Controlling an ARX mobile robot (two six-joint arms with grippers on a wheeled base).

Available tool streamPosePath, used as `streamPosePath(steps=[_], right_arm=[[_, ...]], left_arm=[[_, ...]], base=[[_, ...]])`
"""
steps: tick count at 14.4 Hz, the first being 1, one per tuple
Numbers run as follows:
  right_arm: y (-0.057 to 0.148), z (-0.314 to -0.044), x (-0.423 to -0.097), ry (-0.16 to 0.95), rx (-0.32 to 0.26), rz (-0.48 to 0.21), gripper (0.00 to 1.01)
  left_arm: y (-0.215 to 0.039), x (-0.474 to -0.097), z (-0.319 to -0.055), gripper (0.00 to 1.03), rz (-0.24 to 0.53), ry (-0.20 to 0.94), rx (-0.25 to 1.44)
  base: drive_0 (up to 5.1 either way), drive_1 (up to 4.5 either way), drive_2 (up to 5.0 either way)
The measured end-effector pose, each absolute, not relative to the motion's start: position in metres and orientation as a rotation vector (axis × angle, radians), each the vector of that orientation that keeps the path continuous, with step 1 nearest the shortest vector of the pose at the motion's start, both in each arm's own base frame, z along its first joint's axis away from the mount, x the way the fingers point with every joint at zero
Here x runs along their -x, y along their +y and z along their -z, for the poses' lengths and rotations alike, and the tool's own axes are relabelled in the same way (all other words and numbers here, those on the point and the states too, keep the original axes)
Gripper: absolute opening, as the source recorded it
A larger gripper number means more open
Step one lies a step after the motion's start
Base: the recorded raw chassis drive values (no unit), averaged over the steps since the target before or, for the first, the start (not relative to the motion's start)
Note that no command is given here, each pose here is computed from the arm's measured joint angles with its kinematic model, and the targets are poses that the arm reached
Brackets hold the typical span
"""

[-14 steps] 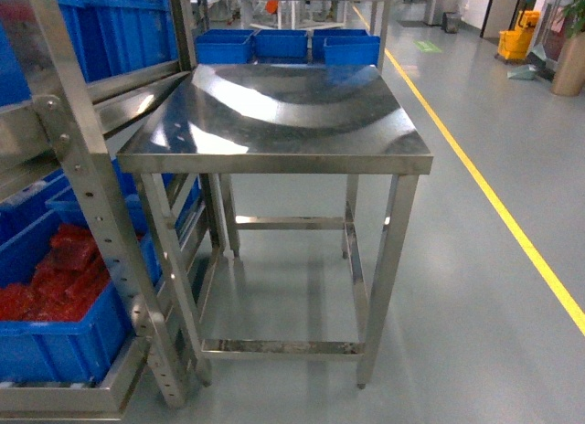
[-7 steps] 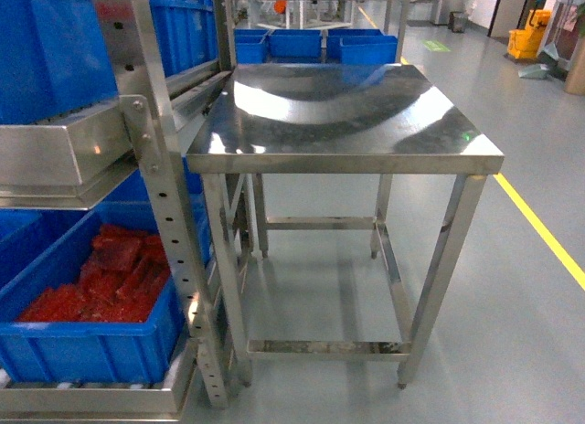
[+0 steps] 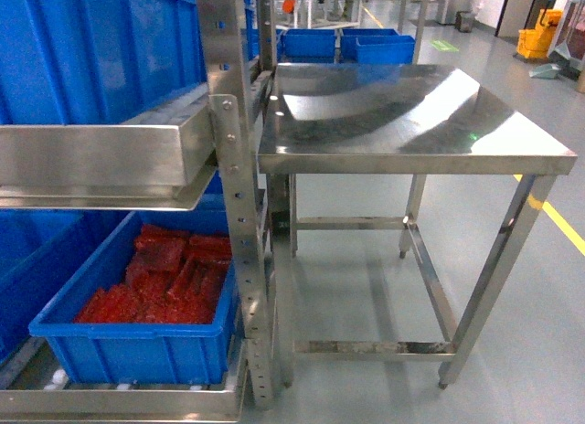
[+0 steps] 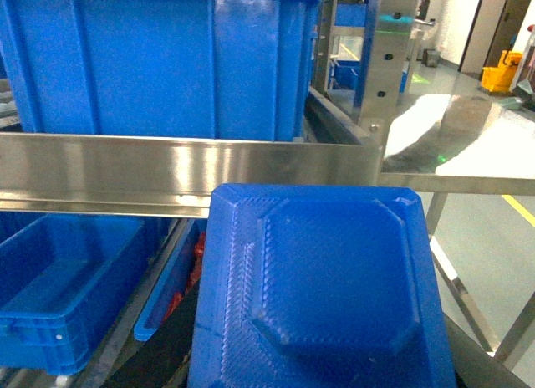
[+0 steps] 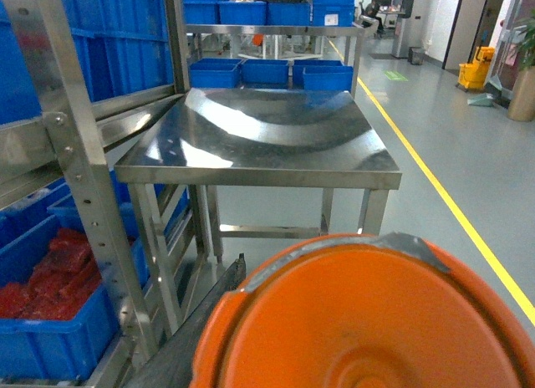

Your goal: Sort blue parts and orange caps into right shelf containers

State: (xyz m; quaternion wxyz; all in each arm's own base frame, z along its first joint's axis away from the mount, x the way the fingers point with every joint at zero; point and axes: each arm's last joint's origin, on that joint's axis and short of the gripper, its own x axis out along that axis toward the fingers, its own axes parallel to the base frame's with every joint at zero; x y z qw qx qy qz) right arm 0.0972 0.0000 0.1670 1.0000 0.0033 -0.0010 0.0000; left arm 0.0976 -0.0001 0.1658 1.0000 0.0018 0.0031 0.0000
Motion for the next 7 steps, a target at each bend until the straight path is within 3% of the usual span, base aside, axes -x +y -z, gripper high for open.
streamPosePath(steps=[7], right_arm=[[0.0, -0.167, -0.0972, -0.002, -0.007, 0.0, 0.44]], left_arm=[[-0.0001, -0.0976, -0.1658, 0.42, 0.001, 0.006, -0.004]], base=[[-5.1, 2.35, 2.3]])
